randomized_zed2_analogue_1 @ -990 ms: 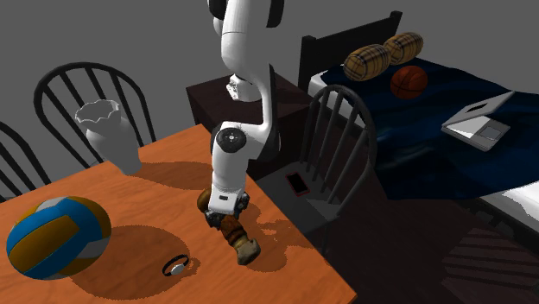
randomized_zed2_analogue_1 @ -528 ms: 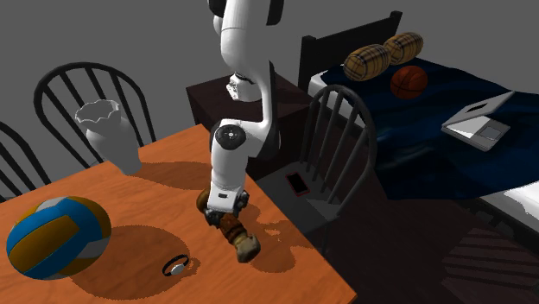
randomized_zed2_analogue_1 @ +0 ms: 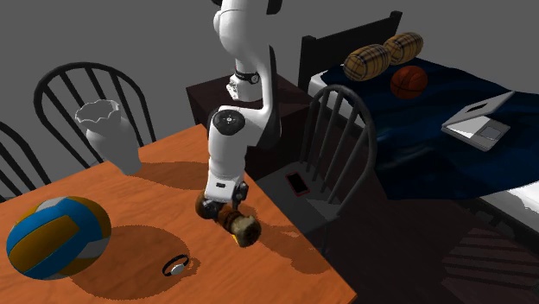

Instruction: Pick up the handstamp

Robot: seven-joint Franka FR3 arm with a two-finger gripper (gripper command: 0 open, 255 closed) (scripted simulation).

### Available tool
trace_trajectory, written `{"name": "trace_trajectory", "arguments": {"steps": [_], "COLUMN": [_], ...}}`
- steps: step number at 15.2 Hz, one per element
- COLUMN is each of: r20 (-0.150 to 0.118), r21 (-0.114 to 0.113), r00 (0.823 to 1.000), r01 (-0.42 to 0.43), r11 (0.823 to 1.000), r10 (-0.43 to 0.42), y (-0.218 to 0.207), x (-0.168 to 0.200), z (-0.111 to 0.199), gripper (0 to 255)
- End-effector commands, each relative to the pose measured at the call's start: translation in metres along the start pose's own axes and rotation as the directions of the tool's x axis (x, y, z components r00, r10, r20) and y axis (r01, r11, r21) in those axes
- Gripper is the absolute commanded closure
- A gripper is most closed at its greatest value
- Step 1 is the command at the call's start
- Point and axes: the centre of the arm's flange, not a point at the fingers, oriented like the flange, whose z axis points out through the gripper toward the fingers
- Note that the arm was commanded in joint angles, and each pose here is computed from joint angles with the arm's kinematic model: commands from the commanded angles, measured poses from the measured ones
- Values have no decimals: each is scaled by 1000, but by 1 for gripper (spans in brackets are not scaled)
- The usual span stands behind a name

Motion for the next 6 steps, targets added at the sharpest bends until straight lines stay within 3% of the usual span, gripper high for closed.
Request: {"name": "trace_trajectory", "arguments": {"steps": [1, 6], "r20": [-1, -1], "r21": [-1, -1], "r00": [1000, 1000], "r01": [0, 0], "r11": [1000, 1000], "r10": [0, 0], "y": [2, 4], "x": [-1, -2], "z": [-12, -28], "gripper": [255, 255]}}
